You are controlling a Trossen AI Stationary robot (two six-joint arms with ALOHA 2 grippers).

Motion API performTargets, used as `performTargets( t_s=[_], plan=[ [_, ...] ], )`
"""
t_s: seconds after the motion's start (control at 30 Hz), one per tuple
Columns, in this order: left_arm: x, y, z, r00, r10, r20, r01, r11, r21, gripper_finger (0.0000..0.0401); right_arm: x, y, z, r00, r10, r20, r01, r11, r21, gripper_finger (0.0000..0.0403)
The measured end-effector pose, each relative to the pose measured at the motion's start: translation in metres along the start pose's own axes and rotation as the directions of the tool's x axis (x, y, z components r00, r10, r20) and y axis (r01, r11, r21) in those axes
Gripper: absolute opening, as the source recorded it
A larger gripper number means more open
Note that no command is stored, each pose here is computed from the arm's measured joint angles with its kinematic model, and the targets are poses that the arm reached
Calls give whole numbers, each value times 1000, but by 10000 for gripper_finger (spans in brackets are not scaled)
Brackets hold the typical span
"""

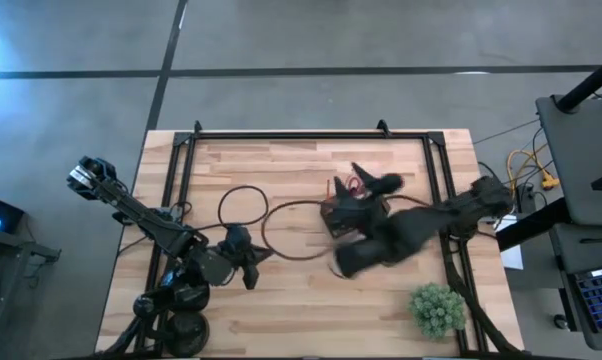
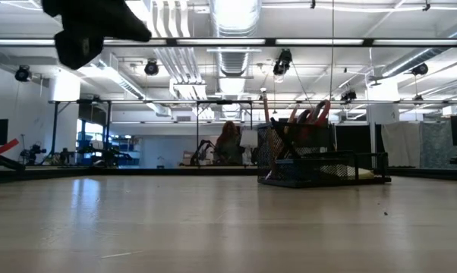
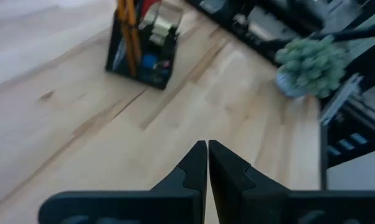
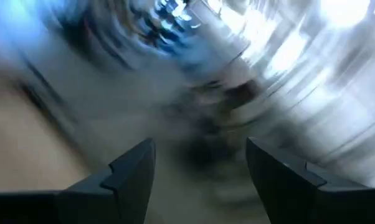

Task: Pick and place office supplies into organizer
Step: Return to Home Position

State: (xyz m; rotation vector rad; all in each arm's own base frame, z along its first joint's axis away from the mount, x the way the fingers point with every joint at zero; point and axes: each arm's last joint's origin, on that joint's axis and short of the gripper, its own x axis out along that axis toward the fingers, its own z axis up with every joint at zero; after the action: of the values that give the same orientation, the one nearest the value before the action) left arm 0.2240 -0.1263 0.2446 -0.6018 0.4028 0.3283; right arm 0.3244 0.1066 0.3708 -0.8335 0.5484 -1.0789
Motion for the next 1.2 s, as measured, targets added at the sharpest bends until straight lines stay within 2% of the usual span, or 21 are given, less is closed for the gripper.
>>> performTargets(
  t_s=[0.03, 0.07, 0.1, 0.17, 0.2, 0.23, 0.3, 0.37, 0.43, 0.5, 0.57, 0.6, 0.7, 0.77, 0.8, 0.87, 0.97, 1.07, 1.1, 1.13, 1.2],
  plan=[
    [0, -1, 2, 1000, -12, 12, 12, 1000, 4, 0, -5, -13, 6, 1000, 24, 9, -26, 960, 277, 239],
    [1, -2, 5, 999, -24, 27, 24, 1000, 10, 0, -7, -24, 9, 996, 94, 7, -84, 846, 527, 239],
    [2, -3, 8, 998, -34, 44, 33, 999, 22, 0, -7, -35, 10, 985, 173, 4, -121, 675, 727, 239],
    [3, -7, 22, 992, -101, 78, 97, 994, 50, 0, -5, -57, 6, 937, 349, -12, -106, 316, 943, 239],
    [2, -11, 32, 981, -170, 89, 164, 983, 77, 0, -3, -66, 4, 896, 443, -14, -78, 189, 979, 239],
    [0, -14, 44, 959, -267, 96, 256, 960, 117, 0, -4, -74, 2, 840, 542, -13, -70, 132, 989, 240],
    [-7, -17, 69, 883, -454, 121, 424, 881, 212, 0, -12, -84, -5, 732, 681, -17, -122, 156, 980, 240],
    [-15, -12, 93, 812, -563, 152, 513, 814, 272, 0, -21, -88, -9, 577, 816, -16, -170, 140, 976, 239],
    [-22, 0, 113, 804, -546, 235, 481, 830, 282, 0, -25, -94, -11, 485, 875, 3, -142, 76, 987, 238],
    [-31, 15, 125, 823, -469, 321, 404, 880, 251, 0, -29, -100, -6, 489, 868, 85, -259, 52, 964, 237],
    [-45, 22, 134, 806, -451, 383, 403, 892, 204, 0, -43, -105, 6, 510, 831, 223, -532, 101, 841, 236],
    [-53, 24, 137, 799, -461, 385, 433, 887, 163, 0, -50, -105, 10, 526, 808, 267, -592, 122, 796, 235],
    [-75, 27, 142, 741, -539, 399, 501, 841, 204, 0, -59, -110, 5, 526, 806, 272, -580, 106, 808, 235],
    [-90, 31, 145, 698, -583, 416, 518, 812, 269, 0, -63, -125, -6, 527, 806, 269, -525, 59, 849, 235],
    [-97, 33, 147, 683, -586, 437, 520, 810, 273, 0, -65, -133, -11, 530, 802, 277, -566, 91, 819, 235],
    [-112, 41, 152, 665, -559, 496, 483, 828, 285, 0, -70, -152, -18, 483, 802, 353, -693, 103, 713, 236],
    [-122, 60, 149, 694, -474, 543, 384, 881, 278, 0, -60, -180, -40, 427, 800, 422, -797, 112, 594, 237],
    [-112, 75, 136, 687, -441, 577, 342, 897, 279, 0, -43, -202, -72, 428, 729, 534, -812, 50, 581, 236],
    [-106, 78, 130, 660, -458, 596, 359, 889, 285, 0, -42, -201, -79, 388, 700, 600, -843, 5, 538, 235],
    [-101, 81, 125, 612, -491, 621, 392, 869, 301, 0, -43, -197, -85, 300, 668, 681, -890, -61, 452, 235],
    [-82, 88, 110, 532, -543, 650, 435, 833, 341, 0, -43, -178, -97, 124, 588, 799, -959, -137, 249, 237]
  ],
)
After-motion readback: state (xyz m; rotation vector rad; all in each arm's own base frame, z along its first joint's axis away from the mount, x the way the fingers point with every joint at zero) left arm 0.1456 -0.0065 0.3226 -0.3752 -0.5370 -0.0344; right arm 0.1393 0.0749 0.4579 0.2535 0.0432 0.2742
